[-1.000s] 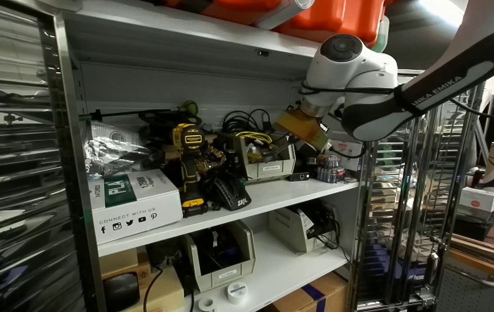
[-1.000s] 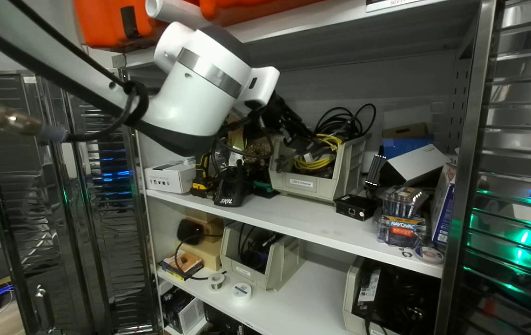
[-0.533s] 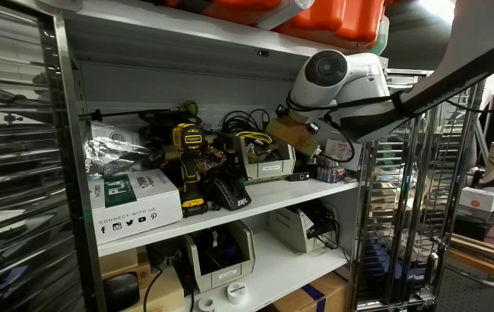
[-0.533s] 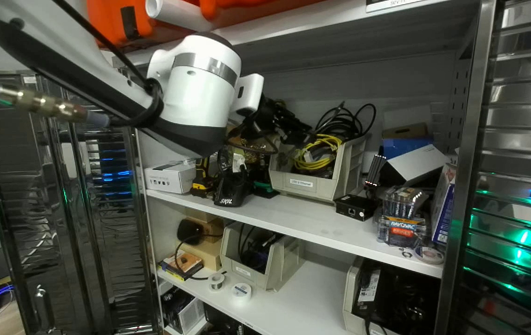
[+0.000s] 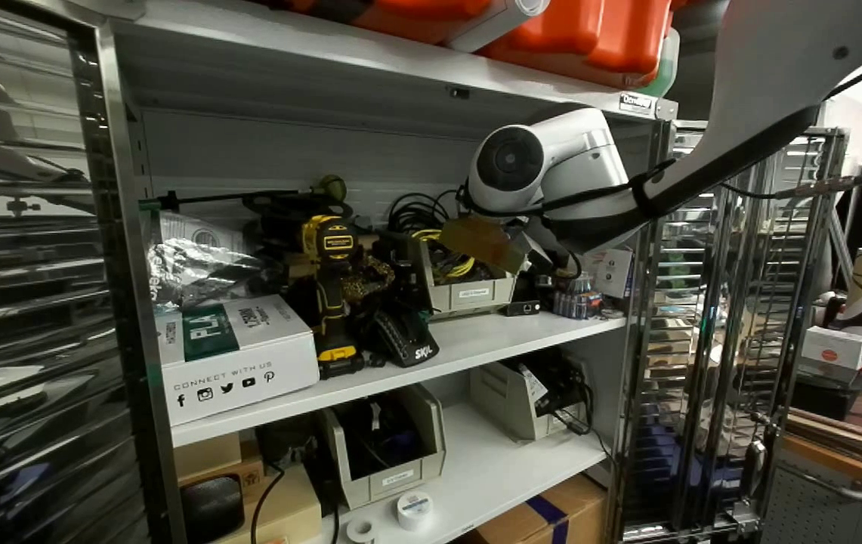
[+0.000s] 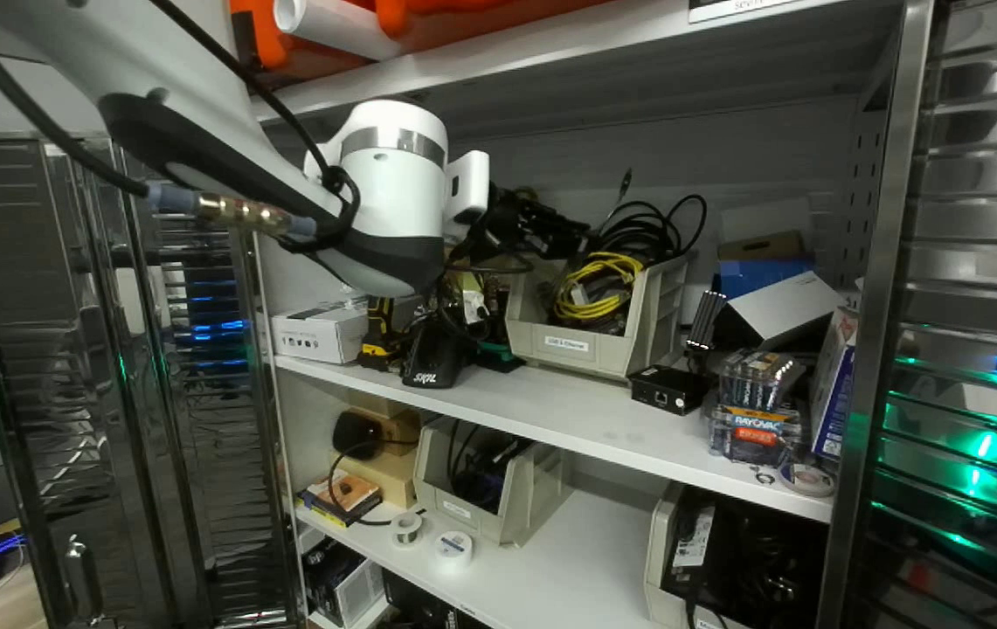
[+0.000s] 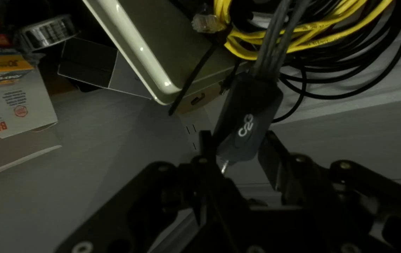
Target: Put the black object in the cream box
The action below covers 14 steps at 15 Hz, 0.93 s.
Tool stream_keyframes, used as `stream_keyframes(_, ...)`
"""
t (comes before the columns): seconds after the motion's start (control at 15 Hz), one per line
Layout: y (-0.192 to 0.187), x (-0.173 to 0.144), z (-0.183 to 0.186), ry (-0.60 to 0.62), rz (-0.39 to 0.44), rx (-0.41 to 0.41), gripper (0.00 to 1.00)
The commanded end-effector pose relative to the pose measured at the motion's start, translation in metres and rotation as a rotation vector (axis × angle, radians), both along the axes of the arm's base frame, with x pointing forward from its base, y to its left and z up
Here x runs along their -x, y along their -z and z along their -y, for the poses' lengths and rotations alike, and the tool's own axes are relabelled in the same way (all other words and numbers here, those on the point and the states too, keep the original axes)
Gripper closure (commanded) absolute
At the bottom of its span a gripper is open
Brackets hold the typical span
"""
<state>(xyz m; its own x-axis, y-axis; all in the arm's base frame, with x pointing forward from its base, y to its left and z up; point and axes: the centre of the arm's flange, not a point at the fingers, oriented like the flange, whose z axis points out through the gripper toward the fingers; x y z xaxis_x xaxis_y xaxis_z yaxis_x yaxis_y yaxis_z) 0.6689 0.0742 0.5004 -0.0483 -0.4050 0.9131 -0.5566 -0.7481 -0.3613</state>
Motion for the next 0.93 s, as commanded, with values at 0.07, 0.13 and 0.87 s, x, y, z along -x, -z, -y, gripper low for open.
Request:
stream_keyframes(0.07,0.011,-0.047,-0.012,-0.036,0.008,0.125,0.88)
stream_keyframes(0.13,0.013,-0.054,-0.013,-0.049,0.007,0.152,0.88)
stream_keyframes(0.87,-0.003,-0.071,0.005,-0.085,-0.073,0.267,0.0)
